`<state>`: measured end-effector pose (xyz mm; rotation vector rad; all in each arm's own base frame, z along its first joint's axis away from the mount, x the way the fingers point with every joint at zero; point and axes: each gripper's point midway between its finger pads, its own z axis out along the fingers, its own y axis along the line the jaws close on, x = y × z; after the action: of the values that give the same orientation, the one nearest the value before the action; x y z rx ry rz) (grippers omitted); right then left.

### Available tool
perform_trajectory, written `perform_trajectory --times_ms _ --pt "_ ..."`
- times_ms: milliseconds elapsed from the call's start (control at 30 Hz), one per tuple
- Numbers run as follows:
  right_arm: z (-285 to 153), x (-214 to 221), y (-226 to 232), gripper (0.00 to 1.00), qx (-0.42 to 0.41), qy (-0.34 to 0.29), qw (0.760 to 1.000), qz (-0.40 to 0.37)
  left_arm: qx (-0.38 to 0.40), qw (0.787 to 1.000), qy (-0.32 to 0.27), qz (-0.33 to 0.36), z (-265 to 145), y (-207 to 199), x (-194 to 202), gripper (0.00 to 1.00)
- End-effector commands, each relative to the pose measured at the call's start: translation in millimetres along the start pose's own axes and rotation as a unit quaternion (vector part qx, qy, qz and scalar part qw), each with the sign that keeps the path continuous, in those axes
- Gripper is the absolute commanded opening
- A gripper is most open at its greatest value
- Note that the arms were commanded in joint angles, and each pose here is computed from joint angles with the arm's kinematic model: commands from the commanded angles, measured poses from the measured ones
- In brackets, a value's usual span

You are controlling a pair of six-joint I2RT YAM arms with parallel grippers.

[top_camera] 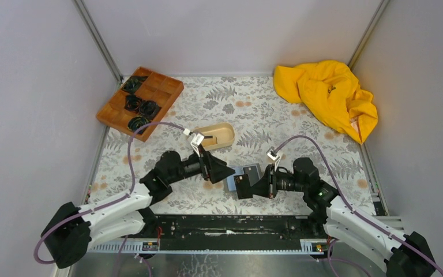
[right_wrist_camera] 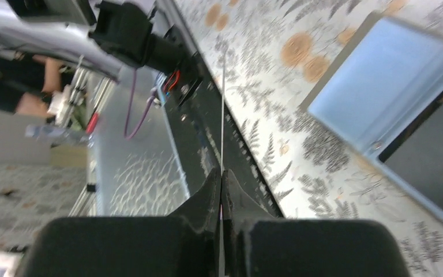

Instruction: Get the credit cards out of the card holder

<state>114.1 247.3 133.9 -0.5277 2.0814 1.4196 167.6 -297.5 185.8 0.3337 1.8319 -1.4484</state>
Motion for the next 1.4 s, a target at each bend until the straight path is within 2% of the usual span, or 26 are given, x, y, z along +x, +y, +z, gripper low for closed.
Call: perform_trajectory --times_ms 0,67,233,533,833,933,1100,1167,1300,1367 --pt "-11 18 36 0.00 -0.112 0.021 0.993 0.001 -0.041 0.992 0.108 0.043 -20 19 37 0.87" --pt "-14 24 39 0.00 -0.124 0.027 0.992 0.003 -0.001 0.992 0.120 0.039 -18 7 43 0.87" --pt "-19 29 45 0.00 -0.137 0.033 0.990 -0.007 0.033 0.987 0.156 0.034 -15 1 59 0.64" --pt "-13 34 41 0.00 -0.142 0.050 0.989 -0.002 0.056 0.981 0.173 0.064 -11 -18 65 0.54" --pt "-8 31 38 0.00 -0.139 0.053 0.989 0.001 0.091 0.978 0.172 0.068 -10 -33 63 0.50" --pt "-6 30 38 0.00 -0.139 0.053 0.989 0.001 0.104 0.976 0.180 0.069 -11 -39 68 0.46" --pt "-4 28 38 0.00 -0.140 0.055 0.989 0.003 0.117 0.971 0.192 0.078 -11 -46 78 0.45" --pt "-3 29 37 0.00 -0.139 0.057 0.989 0.005 0.114 0.972 0.188 0.080 -10 -47 77 0.38" --pt "-2 30 36 0.00 -0.138 0.060 0.989 0.007 0.111 0.974 0.181 0.081 -8 -48 73 0.13" --pt "-2 32 36 0.00 -0.138 0.062 0.988 0.008 0.109 0.975 0.175 0.081 -7 -48 72 0.07"
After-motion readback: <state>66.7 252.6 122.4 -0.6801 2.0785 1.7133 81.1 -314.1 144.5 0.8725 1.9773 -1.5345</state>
